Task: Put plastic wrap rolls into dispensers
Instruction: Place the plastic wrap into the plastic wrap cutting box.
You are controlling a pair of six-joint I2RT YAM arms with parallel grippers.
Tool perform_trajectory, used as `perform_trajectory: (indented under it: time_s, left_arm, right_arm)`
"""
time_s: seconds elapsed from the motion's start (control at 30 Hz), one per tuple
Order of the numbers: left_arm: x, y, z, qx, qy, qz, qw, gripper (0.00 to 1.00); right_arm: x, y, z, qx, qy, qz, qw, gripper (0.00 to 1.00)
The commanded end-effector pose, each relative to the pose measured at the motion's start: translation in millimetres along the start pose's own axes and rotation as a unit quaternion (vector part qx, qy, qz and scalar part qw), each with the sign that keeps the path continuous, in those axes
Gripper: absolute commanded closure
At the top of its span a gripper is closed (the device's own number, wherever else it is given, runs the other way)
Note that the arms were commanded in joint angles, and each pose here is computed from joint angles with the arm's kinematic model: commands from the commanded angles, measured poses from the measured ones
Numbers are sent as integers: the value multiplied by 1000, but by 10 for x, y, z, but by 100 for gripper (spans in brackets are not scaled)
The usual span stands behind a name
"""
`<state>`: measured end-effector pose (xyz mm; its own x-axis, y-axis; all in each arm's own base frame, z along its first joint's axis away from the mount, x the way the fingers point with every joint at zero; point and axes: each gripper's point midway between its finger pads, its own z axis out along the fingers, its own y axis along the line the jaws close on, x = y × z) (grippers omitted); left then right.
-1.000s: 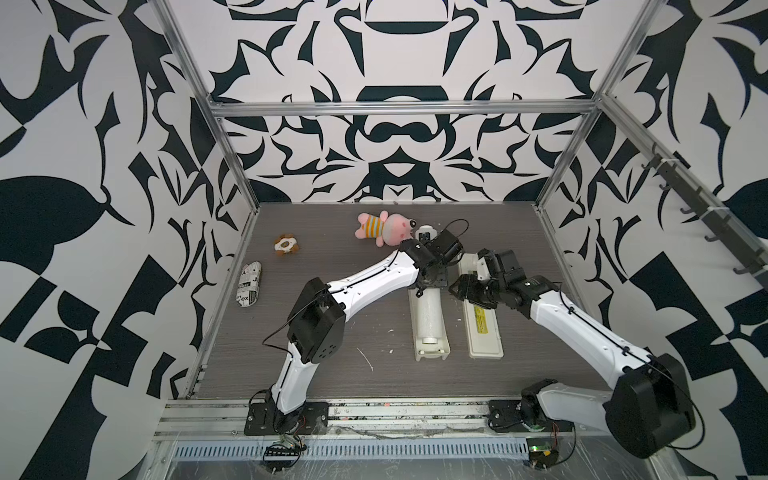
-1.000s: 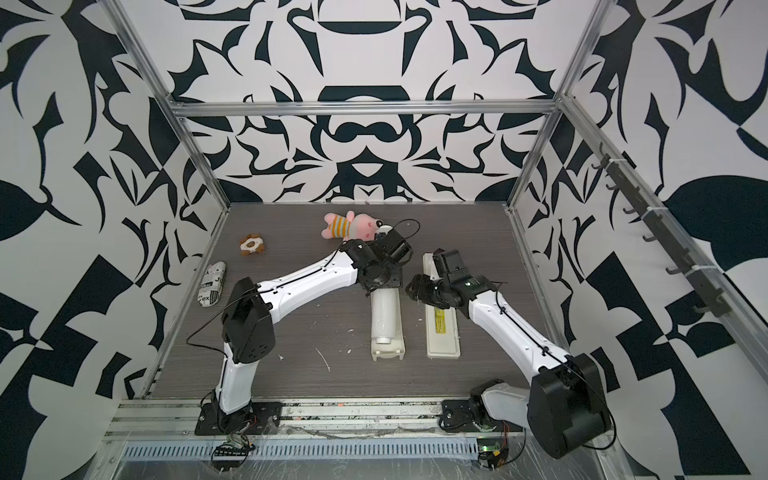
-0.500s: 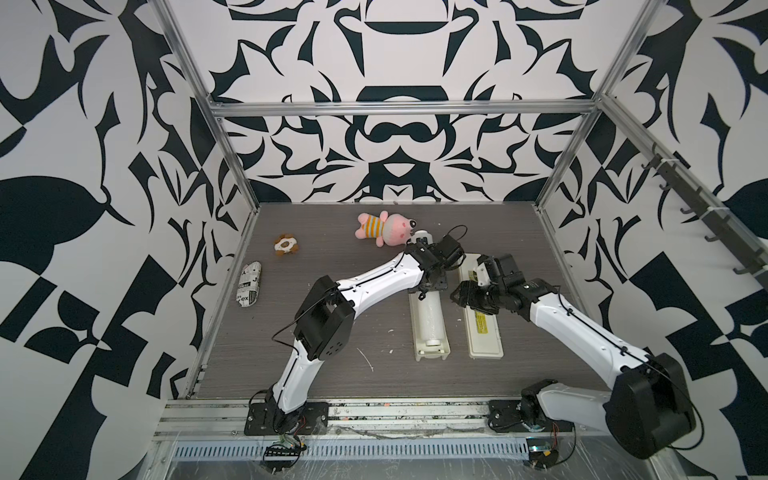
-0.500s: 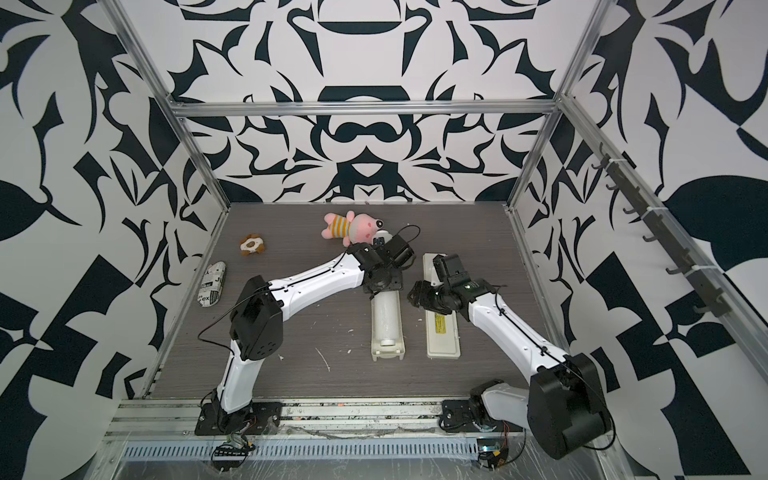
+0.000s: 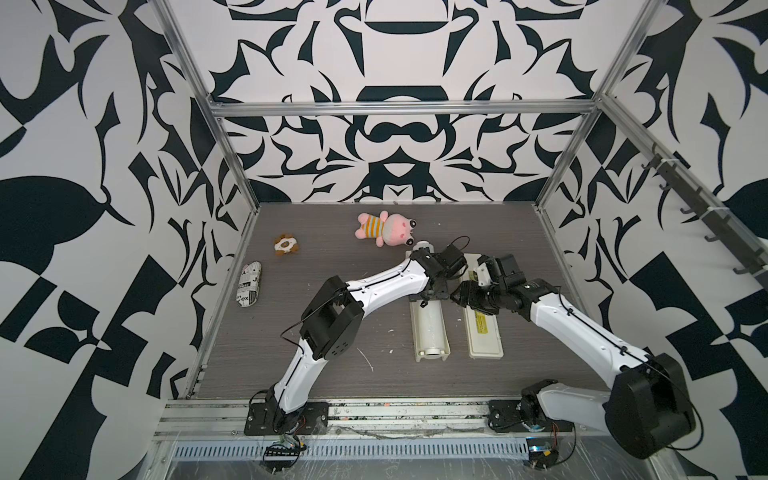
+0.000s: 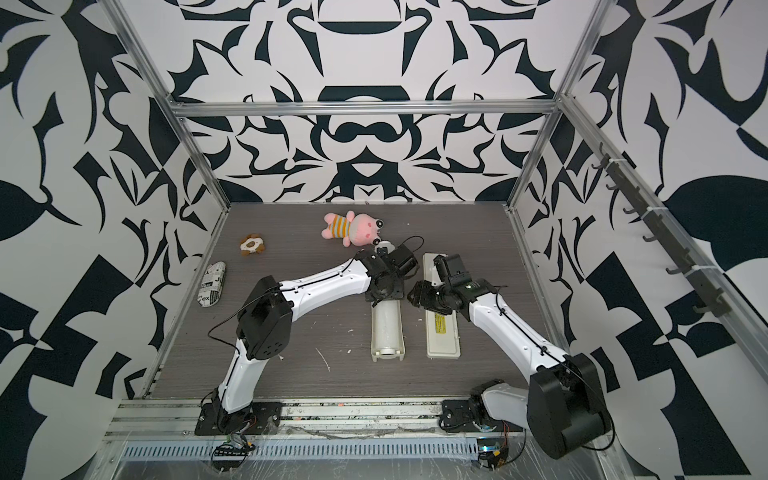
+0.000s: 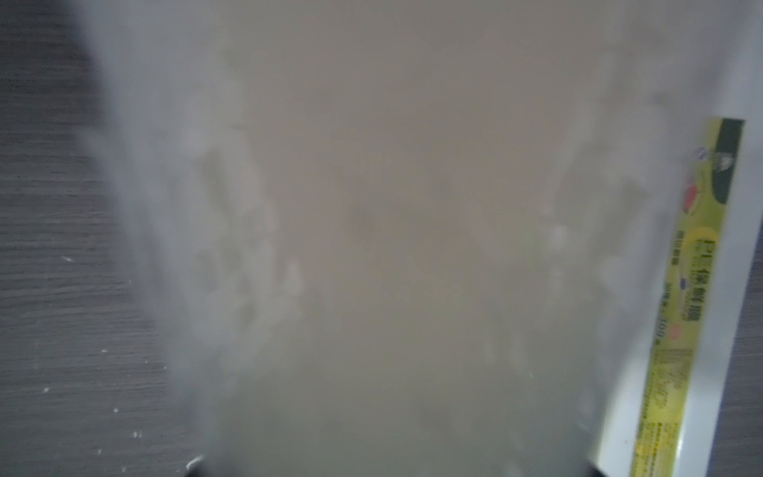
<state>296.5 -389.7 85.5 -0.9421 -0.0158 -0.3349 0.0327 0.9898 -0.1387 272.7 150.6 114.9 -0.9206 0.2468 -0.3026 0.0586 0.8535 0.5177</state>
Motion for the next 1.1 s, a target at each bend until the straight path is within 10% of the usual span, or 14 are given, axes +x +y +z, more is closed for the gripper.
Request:
perform_trajectory:
  time_s: [0.0, 0.4, 0.73, 1.07]
  left_arm:
    - [-23, 6, -97, 3, -11, -11, 1000, 61]
    - [90, 30, 154, -6, 10, -15, 1000, 50]
    - [-23, 6, 82, -12, -4, -4, 1000, 2]
    - [-432, -252, -553, 53, -66, -16, 996, 1]
  right_arm:
    - [-2, -7, 13, -5, -1, -9, 1000, 41]
    - [16, -31, 56, -4, 4, -5, 1000, 41]
    - [15, -36, 69, -3, 7, -12, 1000, 39]
    - [-41, -73, -47, 22, -7, -33, 999, 38]
